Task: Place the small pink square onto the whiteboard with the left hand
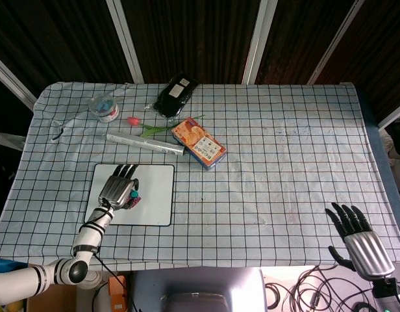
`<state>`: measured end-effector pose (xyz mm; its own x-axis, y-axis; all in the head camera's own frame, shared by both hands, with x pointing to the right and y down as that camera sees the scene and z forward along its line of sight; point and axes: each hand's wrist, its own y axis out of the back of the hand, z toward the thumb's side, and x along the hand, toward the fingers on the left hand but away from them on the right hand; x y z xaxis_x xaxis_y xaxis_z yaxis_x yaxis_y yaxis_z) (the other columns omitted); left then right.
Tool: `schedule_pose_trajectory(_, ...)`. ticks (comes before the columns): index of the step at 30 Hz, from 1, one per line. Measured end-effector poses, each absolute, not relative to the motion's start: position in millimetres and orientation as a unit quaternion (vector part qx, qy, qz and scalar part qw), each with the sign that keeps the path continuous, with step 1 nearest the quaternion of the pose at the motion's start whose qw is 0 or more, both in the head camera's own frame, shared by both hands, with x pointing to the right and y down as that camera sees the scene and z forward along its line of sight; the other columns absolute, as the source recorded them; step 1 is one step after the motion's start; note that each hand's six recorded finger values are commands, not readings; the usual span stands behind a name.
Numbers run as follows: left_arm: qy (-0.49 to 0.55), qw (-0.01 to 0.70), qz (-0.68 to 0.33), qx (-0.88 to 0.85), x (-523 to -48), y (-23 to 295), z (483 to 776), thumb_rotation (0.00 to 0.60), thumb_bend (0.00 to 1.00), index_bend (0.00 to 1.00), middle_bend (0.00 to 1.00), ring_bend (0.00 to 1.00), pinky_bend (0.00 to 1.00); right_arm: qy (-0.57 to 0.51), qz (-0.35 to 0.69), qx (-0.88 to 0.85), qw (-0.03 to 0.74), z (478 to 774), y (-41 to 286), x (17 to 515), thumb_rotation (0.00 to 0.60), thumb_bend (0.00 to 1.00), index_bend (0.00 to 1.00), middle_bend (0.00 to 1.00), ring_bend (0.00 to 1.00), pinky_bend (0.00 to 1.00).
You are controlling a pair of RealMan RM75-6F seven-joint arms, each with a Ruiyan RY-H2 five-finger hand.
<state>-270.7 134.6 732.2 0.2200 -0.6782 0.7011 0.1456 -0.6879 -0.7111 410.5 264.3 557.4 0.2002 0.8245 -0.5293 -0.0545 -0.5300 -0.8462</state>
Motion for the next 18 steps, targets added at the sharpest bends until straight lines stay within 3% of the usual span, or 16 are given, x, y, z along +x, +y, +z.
schedule_pose_trajectory(13,0.174,0.342,-0.626,-0.679,-297.6,139.5,743.7,0.600,0.33,0.51,0.01,0.00,0.00,-0.287,0.562,-0.669,0.392,558.2,264.4,408.0,0.600,0.25,0.00,0.00,0.00,0.05)
schedule_pose_trajectory(18,0.170,0.346,-0.626,-0.678,-297.7,140.1,743.9,0.600,0.33,0.44,0.00,0.00,0.00,-0.286,0.563,-0.669,0.392,558.6,264.5,407.4,0.600,0.25,0.00,0.00,0.00,0.05)
